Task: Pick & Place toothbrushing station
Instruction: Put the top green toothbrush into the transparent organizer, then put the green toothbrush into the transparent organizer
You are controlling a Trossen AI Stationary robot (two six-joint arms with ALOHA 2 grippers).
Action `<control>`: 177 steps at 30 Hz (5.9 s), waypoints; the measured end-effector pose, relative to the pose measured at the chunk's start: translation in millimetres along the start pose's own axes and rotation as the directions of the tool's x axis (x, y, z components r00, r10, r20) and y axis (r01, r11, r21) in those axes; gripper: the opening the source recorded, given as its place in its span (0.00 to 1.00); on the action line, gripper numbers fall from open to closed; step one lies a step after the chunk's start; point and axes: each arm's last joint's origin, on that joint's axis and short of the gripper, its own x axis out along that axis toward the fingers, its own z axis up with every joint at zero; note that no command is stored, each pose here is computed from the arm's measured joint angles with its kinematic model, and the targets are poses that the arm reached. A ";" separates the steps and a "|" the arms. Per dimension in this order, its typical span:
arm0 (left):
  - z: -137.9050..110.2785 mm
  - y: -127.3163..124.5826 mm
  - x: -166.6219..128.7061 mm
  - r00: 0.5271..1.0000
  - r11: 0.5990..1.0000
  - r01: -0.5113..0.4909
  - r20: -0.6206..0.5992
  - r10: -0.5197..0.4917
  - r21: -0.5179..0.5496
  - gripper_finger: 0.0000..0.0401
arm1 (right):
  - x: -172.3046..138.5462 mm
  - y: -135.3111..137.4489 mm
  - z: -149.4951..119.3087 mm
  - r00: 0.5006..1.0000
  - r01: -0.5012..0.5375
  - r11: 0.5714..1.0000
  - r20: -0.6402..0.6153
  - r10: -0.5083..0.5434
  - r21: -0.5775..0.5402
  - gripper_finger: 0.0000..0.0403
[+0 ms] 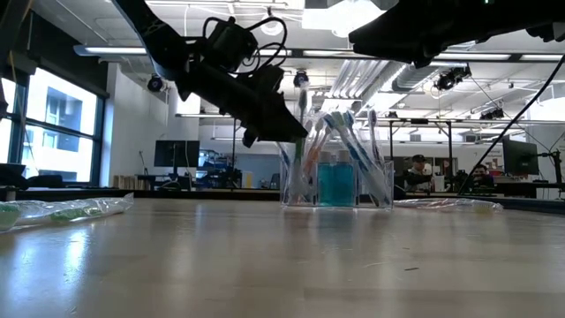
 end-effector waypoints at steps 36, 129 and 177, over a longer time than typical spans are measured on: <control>6.3 2.3 -4.2 0.988 0.990 -0.142 0.058 0.141 0.016 0.47 | 0.1 0.2 -2.0 1.000 -0.001 1.000 -0.017 0.001 -0.015 0.55; -83.1 -139.8 -134.8 0.592 0.765 -0.613 -0.757 0.278 -0.198 0.47 | -28.0 10.7 0.7 0.966 0.246 0.963 -0.053 -0.252 -0.107 0.55; -108.3 -156.4 -79.3 0.640 0.929 -0.349 -0.755 0.139 -0.125 0.47 | -16.2 1.9 -11.4 0.978 0.155 0.986 -0.134 -0.162 -0.067 0.55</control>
